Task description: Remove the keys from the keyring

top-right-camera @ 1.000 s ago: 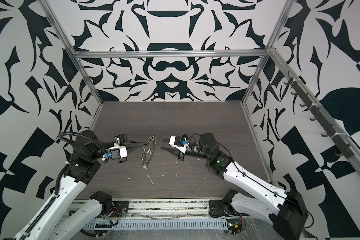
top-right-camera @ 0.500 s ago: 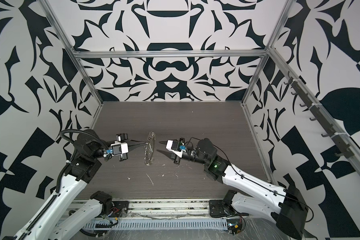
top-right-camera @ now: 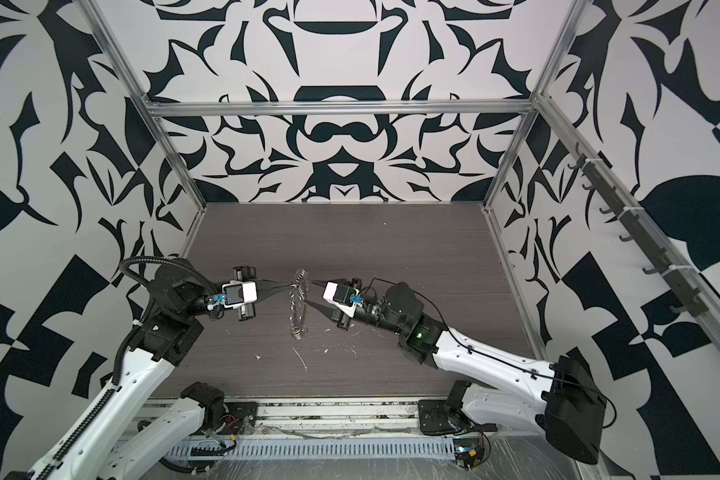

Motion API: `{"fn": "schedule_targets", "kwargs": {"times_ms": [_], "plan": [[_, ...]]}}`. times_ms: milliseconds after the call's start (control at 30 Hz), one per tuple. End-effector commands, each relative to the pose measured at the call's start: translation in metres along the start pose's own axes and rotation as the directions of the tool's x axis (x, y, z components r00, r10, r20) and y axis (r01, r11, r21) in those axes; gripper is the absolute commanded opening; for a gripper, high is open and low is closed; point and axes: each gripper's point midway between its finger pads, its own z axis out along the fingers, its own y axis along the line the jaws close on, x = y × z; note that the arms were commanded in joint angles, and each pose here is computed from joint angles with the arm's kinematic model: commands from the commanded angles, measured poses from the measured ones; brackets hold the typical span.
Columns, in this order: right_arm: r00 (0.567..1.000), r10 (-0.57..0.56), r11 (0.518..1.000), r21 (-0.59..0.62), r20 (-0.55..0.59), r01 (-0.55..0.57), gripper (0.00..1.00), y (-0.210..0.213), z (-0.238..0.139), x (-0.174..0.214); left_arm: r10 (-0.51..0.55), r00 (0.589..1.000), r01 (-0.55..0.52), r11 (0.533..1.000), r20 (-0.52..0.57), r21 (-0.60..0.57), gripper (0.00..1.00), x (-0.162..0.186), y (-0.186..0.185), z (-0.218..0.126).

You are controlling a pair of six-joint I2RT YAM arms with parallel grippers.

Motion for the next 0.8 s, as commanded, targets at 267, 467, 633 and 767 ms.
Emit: {"fn": "schedule_targets", "kwargs": {"times_ms": [267,467,633,767], "plan": [[0.992,-0.072,0.983,0.175,0.102,0.054,0.44,-0.025,0.008,-0.027,0.013,1.000,-0.013,1.000,0.019,-0.014,0.00,-0.010,0.001,-0.003],[0.993,-0.077,0.995,0.069,0.084,0.072,0.47,-0.006,0.002,-0.027,-0.005,1.000,0.005,1.000,0.020,-0.002,0.00,-0.011,-0.001,-0.003],[0.999,-0.044,0.999,-0.030,0.004,0.044,0.50,0.012,-0.010,-0.020,0.003,1.000,-0.004,0.999,0.025,0.033,0.00,-0.007,-0.003,0.000],[0.995,-0.037,0.996,-0.087,-0.088,0.030,0.51,0.016,-0.022,-0.013,0.054,0.998,-0.055,0.996,0.025,0.064,0.00,-0.002,-0.005,0.003]]}}
